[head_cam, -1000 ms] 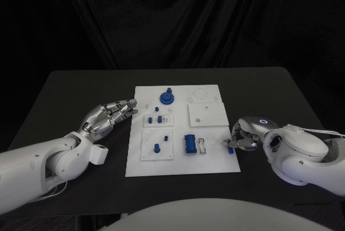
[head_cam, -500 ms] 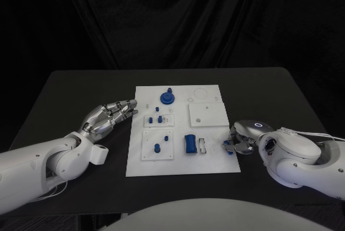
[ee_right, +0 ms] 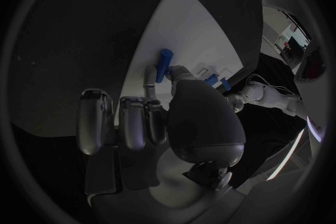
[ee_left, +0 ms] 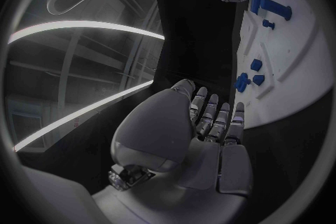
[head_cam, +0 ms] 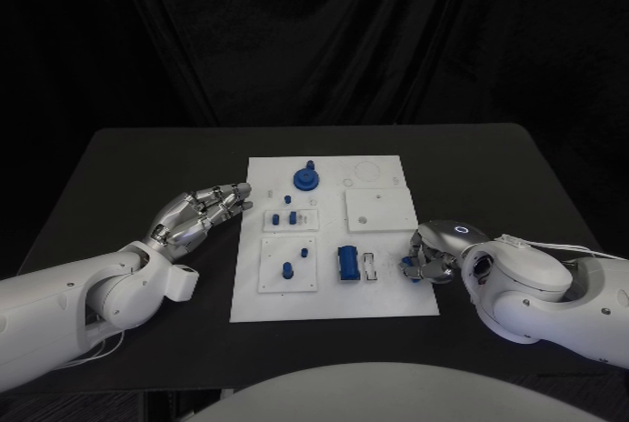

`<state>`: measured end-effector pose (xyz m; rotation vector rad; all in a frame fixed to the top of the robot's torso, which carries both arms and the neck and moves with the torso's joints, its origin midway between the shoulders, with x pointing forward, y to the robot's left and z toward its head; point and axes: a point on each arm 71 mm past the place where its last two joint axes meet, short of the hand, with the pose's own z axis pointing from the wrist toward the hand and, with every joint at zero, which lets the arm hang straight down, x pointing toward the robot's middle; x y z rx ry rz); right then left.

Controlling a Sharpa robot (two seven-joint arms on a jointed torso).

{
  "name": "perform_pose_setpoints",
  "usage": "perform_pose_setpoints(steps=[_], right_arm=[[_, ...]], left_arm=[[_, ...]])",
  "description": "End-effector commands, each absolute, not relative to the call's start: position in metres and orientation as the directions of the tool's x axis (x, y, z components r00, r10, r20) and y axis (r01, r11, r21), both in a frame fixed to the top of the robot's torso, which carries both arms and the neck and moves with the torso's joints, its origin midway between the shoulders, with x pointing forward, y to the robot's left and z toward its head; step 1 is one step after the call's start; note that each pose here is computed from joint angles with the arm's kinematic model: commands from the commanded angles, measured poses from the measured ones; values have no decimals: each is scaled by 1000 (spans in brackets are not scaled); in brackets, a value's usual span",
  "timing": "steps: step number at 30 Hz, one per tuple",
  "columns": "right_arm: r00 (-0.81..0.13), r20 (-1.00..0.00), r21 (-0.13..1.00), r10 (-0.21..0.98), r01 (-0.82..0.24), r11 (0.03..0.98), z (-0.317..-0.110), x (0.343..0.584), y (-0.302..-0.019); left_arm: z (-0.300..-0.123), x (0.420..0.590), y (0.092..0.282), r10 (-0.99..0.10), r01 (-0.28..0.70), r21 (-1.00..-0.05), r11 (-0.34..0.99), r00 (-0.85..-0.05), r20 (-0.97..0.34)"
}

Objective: Assemble the parts on the task board

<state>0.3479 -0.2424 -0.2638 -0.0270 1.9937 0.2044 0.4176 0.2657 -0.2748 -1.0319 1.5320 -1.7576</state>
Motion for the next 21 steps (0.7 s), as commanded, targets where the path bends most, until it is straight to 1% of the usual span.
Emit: perform_pose_setpoints(steps=[1, 4, 8, 11, 17, 21], right_arm=[[-488, -866, 156, 106, -62, 986, -279, 341, -247], [-488, -855, 222, 174, -41, 974, -278, 340, -246], [-499, -794, 389, 347, 22, 921, -276, 337, -243], [-495, -741, 491, 455, 64, 869, -272, 334, -239], [-450, -669, 620, 592, 103, 778, -265, 333, -232], [-431, -643, 658, 633, 111, 744, -262, 334, -228]], left_arm=[[-271, 417, 266, -822, -10, -976, -217, -538, 188], [-271, 416, 267, -822, -10, -976, -217, -537, 189], [-272, 416, 267, -822, -12, -976, -217, -536, 189], [-272, 416, 267, -823, -13, -976, -216, -536, 189], [-273, 416, 267, -822, -15, -976, -216, -537, 190], [-273, 416, 266, -820, -17, -976, -217, -539, 191]])
